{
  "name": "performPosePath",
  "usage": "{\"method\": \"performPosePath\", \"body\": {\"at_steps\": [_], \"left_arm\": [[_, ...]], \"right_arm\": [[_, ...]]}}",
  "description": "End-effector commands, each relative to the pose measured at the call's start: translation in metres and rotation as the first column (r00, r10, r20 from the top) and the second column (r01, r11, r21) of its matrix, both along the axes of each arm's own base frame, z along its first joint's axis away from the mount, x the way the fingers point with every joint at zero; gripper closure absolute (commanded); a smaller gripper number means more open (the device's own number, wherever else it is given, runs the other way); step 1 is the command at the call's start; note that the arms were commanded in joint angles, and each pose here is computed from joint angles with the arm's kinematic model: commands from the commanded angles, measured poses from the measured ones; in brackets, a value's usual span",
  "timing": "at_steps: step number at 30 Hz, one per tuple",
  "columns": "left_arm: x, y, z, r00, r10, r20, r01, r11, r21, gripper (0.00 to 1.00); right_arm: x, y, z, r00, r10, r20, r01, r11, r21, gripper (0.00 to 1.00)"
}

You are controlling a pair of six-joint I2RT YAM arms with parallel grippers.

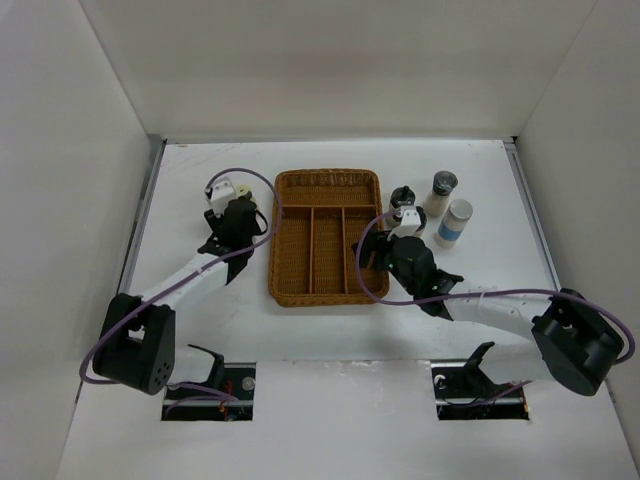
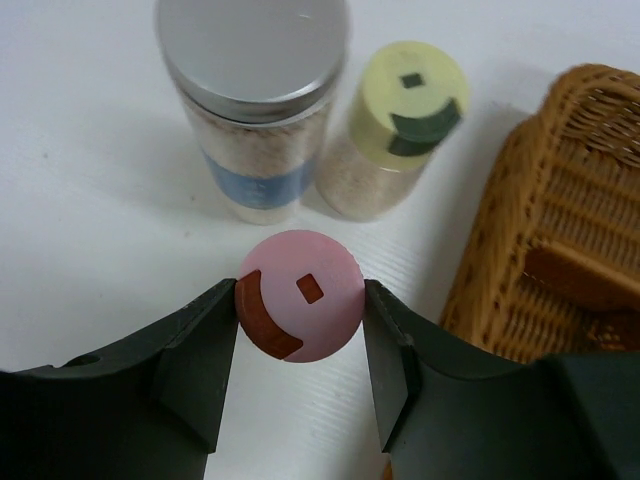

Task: Organize the condiment bottles

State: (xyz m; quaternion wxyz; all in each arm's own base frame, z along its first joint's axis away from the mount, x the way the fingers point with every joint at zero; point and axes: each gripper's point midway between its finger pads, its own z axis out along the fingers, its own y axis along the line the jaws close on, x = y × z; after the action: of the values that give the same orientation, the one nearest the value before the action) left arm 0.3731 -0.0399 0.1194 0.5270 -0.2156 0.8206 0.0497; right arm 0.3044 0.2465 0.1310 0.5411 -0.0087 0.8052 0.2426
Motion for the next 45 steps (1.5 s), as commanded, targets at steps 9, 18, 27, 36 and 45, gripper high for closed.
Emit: {"method": "performPosePath", "body": {"at_steps": [9, 18, 27, 36, 45], "left_arm": [[0.015, -0.075, 0.139, 0.94, -0.129, 0.315, 0.138, 0.99, -0.006, 0.76], [0.099, -0.132, 0.138, 0.916, -0.228, 0.33, 0.254, 0.967, -0.036, 0.76], [0.141, -0.161, 0.08, 0.934, -0.28, 0.22, 0.295, 0.955, -0.035, 0.75], [0.141, -0.164, 0.032, 0.951, -0.284, 0.124, 0.292, 0.955, -0.045, 0.58], [0.122, -0.151, 0.063, 0.941, -0.272, 0.199, 0.29, 0.955, -0.064, 0.2]], "right_arm": [[0.006, 0.023, 0.024, 0.998, 0.041, 0.047, -0.044, 0.996, 0.077, 0.2], [0.005, 0.017, 0.031, 0.997, 0.029, 0.065, -0.035, 0.995, 0.096, 0.18], [0.006, 0.017, 0.026, 0.998, 0.029, 0.05, -0.033, 0.995, 0.091, 0.17], [0.009, 0.013, 0.026, 0.998, 0.012, 0.055, -0.017, 0.996, 0.088, 0.09], [0.009, 0.009, 0.03, 0.998, 0.006, 0.069, -0.012, 0.996, 0.09, 0.08]]}}
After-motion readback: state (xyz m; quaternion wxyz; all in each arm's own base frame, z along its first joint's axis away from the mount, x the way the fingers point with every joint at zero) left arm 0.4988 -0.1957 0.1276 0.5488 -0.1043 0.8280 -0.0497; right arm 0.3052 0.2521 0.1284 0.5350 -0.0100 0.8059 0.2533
